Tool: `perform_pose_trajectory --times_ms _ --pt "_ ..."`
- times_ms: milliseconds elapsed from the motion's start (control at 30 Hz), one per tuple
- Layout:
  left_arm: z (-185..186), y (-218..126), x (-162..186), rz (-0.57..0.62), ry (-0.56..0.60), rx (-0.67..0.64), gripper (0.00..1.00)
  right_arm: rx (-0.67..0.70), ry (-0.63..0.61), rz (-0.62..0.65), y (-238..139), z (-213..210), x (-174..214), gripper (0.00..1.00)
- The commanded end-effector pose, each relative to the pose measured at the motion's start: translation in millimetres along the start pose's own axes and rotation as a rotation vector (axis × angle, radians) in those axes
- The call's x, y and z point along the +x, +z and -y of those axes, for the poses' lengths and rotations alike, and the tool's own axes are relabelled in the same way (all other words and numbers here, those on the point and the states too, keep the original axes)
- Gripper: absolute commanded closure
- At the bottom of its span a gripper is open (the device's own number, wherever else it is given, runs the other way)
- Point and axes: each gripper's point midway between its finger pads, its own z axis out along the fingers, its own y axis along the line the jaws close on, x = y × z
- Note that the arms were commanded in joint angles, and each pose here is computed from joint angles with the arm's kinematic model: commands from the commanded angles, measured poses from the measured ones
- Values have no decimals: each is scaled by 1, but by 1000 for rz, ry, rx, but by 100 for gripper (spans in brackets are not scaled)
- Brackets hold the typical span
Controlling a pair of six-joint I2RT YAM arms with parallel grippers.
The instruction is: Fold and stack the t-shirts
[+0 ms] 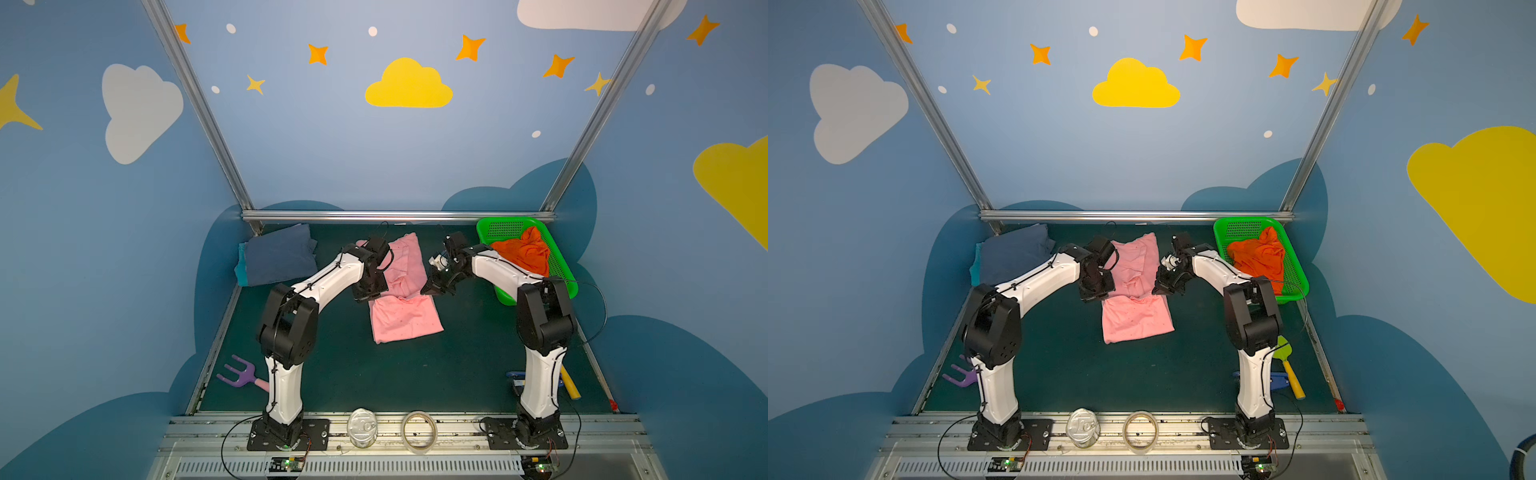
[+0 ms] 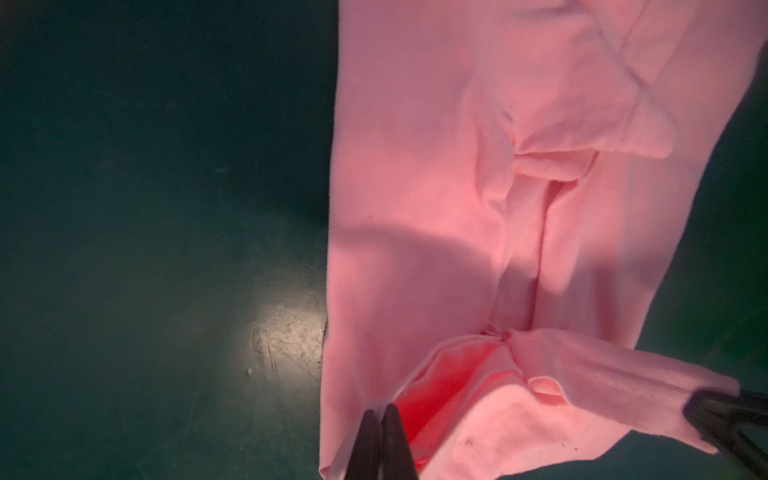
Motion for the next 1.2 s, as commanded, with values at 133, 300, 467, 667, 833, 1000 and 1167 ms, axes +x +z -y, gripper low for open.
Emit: perform_pose_trajectory --times_ms 133,300,467,667,833,1000,1167 --pt "-18 -6 -34 48 -14 -72 96 -3 -4 63 -13 -8 -32 100" --pt "-13 0 -61 68 -42 -36 96 -12 11 74 -6 -5 -54 100" --pt "-6 22 -78 50 -47 -19 96 -10 22 64 7 1 -70 100" --pt "-16 45 -89 20 -83 -46 87 -9 45 61 18 12 -84 90" --pt "-33 23 -106 70 -104 -120 66 -27 26 128 -9 3 -100 72" --pt "-40 -29 -102 152 -128 -140 64 -3 -20 234 -63 -8 -102 67" --pt "-17 -40 -43 134 -38 -91 69 43 -74 271 -80 -14 -66 70"
